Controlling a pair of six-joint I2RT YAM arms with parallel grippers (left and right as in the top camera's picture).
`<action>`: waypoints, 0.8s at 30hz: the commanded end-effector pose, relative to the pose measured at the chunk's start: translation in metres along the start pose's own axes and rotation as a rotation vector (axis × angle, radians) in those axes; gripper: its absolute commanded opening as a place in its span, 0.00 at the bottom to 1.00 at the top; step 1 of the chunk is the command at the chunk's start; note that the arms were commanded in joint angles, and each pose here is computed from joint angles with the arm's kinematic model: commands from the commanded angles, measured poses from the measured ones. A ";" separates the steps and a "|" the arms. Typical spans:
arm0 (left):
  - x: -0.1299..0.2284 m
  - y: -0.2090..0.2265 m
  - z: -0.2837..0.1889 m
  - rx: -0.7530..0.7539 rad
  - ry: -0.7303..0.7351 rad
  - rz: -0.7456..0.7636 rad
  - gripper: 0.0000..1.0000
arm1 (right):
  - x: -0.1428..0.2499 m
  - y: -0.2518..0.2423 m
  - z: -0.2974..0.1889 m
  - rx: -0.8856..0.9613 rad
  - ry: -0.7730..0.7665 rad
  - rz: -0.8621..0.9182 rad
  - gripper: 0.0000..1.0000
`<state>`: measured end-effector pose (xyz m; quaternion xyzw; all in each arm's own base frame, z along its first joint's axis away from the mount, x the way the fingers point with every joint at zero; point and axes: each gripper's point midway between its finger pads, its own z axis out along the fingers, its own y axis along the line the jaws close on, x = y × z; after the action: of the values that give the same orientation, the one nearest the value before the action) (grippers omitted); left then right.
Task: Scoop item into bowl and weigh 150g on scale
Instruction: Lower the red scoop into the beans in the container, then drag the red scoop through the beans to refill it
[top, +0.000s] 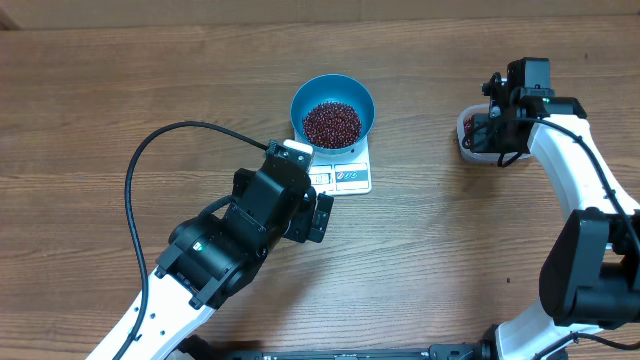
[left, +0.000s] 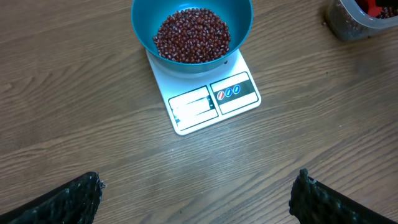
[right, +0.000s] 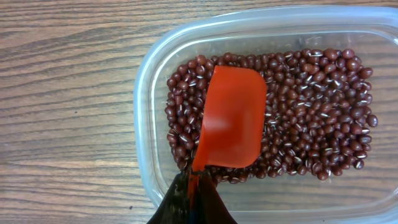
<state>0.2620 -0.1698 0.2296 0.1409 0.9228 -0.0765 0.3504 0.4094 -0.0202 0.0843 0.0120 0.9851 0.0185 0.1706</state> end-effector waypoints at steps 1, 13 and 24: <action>0.000 -0.001 0.002 0.004 0.004 0.019 1.00 | 0.006 0.008 0.009 -0.057 0.026 0.002 0.04; 0.000 -0.001 0.002 0.004 0.004 0.019 0.99 | 0.002 0.003 0.003 -0.210 0.000 0.087 0.04; 0.000 -0.001 0.002 0.004 0.004 0.019 0.99 | 0.009 -0.003 0.018 -0.225 0.037 0.114 0.04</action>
<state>0.2620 -0.1699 0.2297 0.1408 0.9227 -0.0766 0.3506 0.4099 -0.0275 0.0823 0.0482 0.9763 0.1198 0.1737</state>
